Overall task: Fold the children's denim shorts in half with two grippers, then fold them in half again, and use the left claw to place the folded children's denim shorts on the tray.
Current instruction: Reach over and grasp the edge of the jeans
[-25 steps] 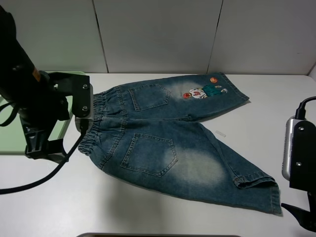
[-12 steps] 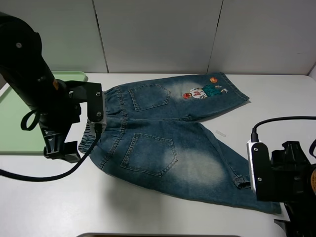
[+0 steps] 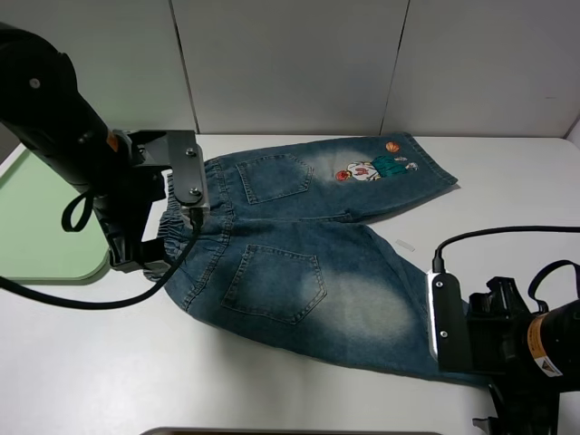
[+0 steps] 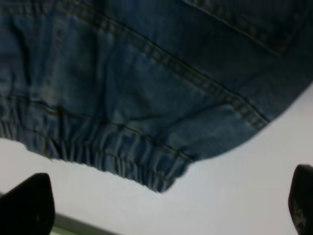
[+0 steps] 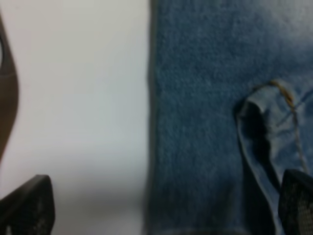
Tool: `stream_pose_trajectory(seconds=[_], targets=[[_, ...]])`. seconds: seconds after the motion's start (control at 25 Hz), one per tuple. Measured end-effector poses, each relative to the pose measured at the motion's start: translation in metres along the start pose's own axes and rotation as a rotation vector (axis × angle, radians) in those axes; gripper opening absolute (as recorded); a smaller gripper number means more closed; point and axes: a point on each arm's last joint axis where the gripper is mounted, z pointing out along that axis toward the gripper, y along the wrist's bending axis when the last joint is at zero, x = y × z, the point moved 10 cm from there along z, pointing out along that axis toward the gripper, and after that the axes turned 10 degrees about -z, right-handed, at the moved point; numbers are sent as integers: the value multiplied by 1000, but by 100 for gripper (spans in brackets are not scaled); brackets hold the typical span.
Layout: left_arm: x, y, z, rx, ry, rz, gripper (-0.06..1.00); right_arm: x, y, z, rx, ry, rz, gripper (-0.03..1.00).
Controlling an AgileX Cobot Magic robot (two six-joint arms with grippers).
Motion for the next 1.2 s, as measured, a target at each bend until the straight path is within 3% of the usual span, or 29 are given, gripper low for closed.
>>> stream_pose_trajectory(seconds=[0.24, 0.72, 1.2], targets=[[-4, 3, 0, -14, -20, 0, 95, -3, 3, 4, -21, -6, 25, 69], [-10, 1, 0, -7, -54, -46, 95, 7, 19, 25, -128, 78, -22, 69], [-27, 12, -2, -60, -143, -63, 95, 12, 10, 25, -90, 102, -148, 69]])
